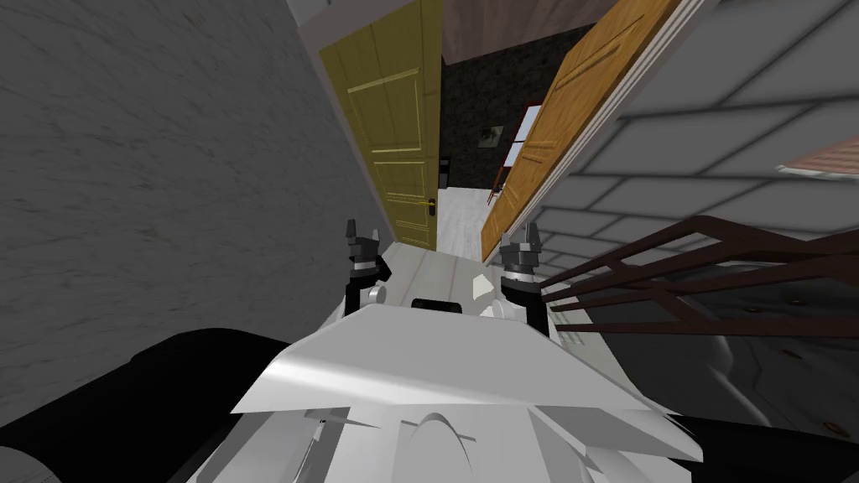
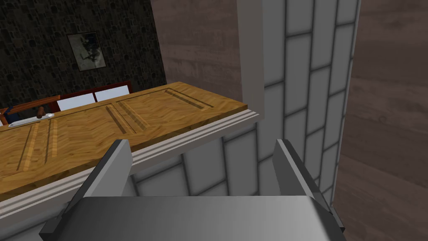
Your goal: Push the door open
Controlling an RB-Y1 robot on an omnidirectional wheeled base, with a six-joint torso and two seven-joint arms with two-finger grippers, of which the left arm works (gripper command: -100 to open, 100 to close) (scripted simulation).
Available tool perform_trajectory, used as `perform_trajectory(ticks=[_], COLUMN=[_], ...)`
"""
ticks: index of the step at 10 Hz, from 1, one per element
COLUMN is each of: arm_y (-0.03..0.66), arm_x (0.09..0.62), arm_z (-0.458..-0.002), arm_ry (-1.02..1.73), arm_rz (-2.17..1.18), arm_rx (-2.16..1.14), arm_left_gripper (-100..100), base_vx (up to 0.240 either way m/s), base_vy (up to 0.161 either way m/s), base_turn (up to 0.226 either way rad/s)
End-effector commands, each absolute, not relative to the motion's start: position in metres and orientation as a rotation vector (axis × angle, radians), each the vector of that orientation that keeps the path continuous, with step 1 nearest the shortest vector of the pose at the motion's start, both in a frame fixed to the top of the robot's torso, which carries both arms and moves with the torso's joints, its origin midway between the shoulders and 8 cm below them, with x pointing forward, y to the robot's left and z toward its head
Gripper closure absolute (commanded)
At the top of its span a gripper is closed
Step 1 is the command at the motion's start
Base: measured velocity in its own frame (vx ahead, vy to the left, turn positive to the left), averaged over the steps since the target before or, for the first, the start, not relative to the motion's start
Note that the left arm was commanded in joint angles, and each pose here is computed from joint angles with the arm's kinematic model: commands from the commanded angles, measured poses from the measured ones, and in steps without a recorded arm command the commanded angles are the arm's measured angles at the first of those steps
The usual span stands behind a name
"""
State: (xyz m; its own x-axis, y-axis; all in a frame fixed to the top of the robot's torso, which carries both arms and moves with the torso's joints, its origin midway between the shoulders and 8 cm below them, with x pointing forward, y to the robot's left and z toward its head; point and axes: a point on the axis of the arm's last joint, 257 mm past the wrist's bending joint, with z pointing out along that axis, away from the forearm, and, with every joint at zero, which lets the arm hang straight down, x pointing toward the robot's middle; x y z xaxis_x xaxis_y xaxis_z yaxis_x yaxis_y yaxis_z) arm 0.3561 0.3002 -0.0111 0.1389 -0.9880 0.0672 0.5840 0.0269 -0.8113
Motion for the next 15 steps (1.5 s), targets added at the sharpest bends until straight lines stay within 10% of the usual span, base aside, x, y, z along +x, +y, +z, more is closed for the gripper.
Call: perform_trajectory(ticks=[1, 15], arm_y=[0.303, 0.341], arm_x=[0.365, 0.436], arm_z=[-0.021, -0.104], arm_ry=[0.649, 0.787], arm_rz=[-1.329, -1.172], arm_rx=[-0.83, -0.915], arm_left_gripper=[-100, -100], base_vx=[0.045, 0.087], base_vy=[0.116, 0.046], base_turn=[-0.152, -0.111])
